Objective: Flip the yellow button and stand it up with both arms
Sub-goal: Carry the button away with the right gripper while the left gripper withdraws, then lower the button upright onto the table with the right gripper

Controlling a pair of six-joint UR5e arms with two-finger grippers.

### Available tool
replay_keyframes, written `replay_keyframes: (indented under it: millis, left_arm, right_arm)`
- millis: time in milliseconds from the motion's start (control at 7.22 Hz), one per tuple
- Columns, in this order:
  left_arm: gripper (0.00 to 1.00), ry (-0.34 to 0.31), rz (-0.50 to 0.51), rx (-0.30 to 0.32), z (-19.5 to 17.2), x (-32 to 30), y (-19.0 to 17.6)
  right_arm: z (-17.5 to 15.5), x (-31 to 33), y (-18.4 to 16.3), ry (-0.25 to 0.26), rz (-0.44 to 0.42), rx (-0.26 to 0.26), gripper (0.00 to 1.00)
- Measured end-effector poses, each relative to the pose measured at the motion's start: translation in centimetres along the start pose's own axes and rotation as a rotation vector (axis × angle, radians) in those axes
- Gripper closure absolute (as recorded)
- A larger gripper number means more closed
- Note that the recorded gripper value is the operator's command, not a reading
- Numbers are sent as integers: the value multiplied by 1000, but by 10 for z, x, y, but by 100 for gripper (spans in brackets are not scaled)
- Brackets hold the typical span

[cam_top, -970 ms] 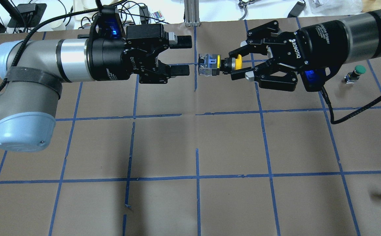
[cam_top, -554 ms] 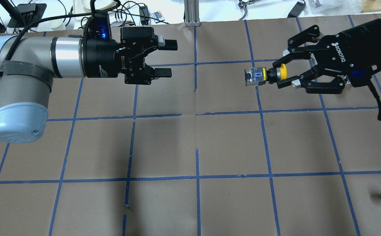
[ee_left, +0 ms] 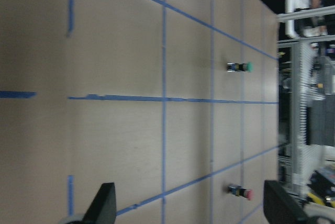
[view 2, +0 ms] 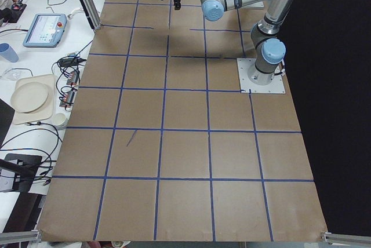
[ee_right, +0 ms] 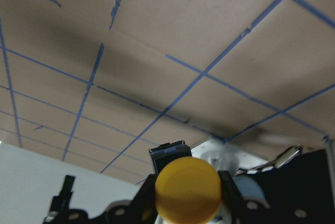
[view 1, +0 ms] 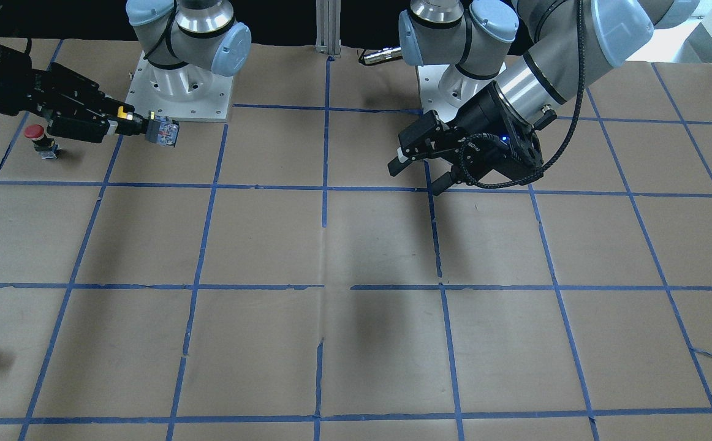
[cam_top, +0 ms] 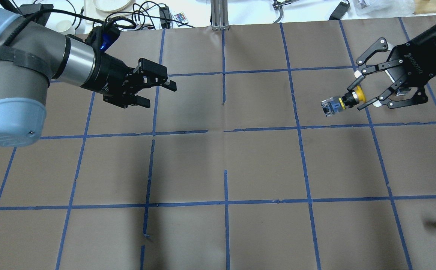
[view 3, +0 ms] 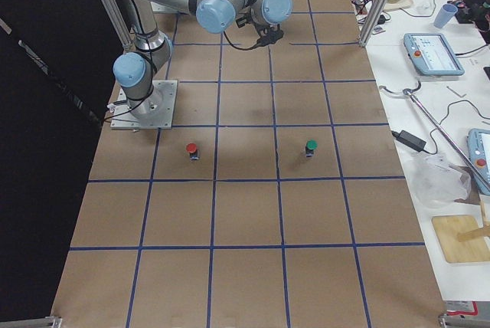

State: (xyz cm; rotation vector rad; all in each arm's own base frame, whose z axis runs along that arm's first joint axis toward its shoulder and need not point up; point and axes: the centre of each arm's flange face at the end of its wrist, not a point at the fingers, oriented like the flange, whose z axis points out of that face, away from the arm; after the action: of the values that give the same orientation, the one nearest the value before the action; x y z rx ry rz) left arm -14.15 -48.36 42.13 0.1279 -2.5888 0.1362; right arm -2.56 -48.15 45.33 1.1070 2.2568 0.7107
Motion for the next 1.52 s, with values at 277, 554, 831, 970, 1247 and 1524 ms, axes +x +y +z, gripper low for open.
replay_keyframes:
  millis: [277, 554, 831, 970, 1247, 1524]
  left_arm:
    - [1, -283, 63, -36, -15, 14, -1]
    - [0, -489, 128, -112, -33, 35, -17]
    - [1, -575, 149, -189, -60, 56, -45]
    - [1, -583, 169, -203, -70, 61, -46]
    - [0, -578, 207, -211, -80, 56, -35]
    - [1, -535, 196, -161, -92, 36, -39]
  right_arm:
    - [-11, 11, -22, 201, -295, 136, 100]
    - [-23, 19, -46, 342, -609, 189, 100]
    - [-46, 43, -84, 439, -928, 206, 100]
    - [-58, 54, -105, 490, -1056, 214, 100]
    - [-72, 68, -141, 650, -1318, 232, 100]
    - [-67, 92, -175, 762, -1514, 258, 100]
